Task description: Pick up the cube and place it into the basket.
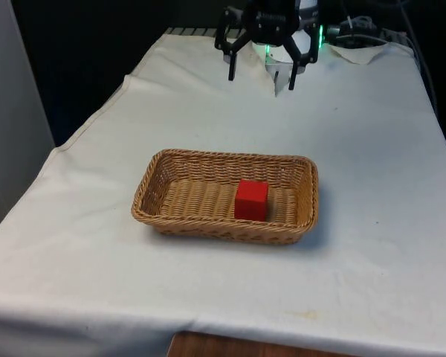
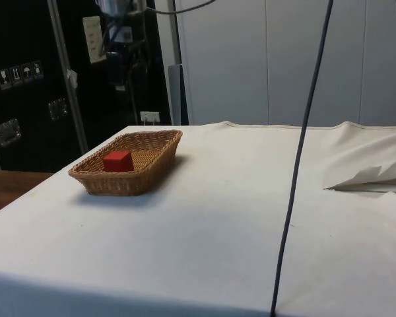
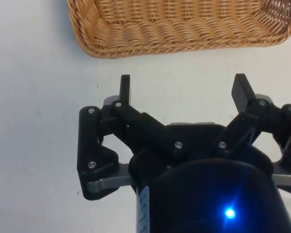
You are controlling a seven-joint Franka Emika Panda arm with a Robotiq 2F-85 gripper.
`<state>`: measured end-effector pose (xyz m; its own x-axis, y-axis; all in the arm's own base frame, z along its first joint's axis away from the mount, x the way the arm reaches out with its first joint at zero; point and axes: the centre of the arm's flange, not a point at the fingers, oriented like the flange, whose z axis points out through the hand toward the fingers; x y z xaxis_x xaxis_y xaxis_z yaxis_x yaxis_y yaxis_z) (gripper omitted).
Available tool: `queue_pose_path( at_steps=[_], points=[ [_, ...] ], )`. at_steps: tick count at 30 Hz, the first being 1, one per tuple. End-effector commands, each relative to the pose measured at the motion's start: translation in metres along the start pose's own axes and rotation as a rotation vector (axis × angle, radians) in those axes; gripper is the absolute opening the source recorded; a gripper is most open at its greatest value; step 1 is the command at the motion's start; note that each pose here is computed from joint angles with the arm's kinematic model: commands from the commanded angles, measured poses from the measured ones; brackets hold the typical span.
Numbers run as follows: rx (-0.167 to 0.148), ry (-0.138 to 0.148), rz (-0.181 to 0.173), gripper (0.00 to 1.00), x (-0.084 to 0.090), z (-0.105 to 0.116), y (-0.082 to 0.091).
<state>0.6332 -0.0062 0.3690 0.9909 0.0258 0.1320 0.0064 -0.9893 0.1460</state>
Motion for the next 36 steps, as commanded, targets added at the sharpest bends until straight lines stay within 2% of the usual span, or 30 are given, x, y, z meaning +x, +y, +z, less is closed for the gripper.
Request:
queue_pose_path(
  at_steps=[1,2,3,4,11,12,13,19,20,22,27,28,29,33,35,36],
  points=[
    [-0.001,0.018,0.0,1.0,-0.004,-0.003,0.0],
    [0.0,0.022,0.0,1.0,-0.006,-0.004,0.0],
    [0.002,0.007,0.0,1.0,-0.004,-0.001,0.0],
    [0.001,0.025,-0.001,1.0,-0.008,-0.005,0.0],
    [0.009,0.048,-0.002,1.0,-0.023,-0.011,0.002],
    [0.013,0.035,-0.001,1.0,-0.022,-0.009,0.002],
    [0.011,0.055,-0.003,1.0,-0.027,-0.013,0.002],
    [0.018,0.072,-0.006,1.0,-0.04,-0.019,0.003],
    [0.021,0.056,-0.004,1.0,-0.037,-0.016,0.003],
    [0.019,0.078,-0.007,1.0,-0.044,-0.021,0.003],
    [0.026,0.096,-0.011,1.0,-0.056,-0.025,0.004],
    [0.028,0.08,-0.009,1.0,-0.053,-0.022,0.004],
    [0.026,0.098,-0.012,1.0,-0.058,-0.025,0.004],
    [0.03,0.108,-0.016,1.0,-0.065,-0.027,0.004],
    [0.032,0.112,-0.018,1.0,-0.07,-0.027,0.004],
    [0.035,0.098,-0.014,1.0,-0.067,-0.025,0.004]
  ],
)
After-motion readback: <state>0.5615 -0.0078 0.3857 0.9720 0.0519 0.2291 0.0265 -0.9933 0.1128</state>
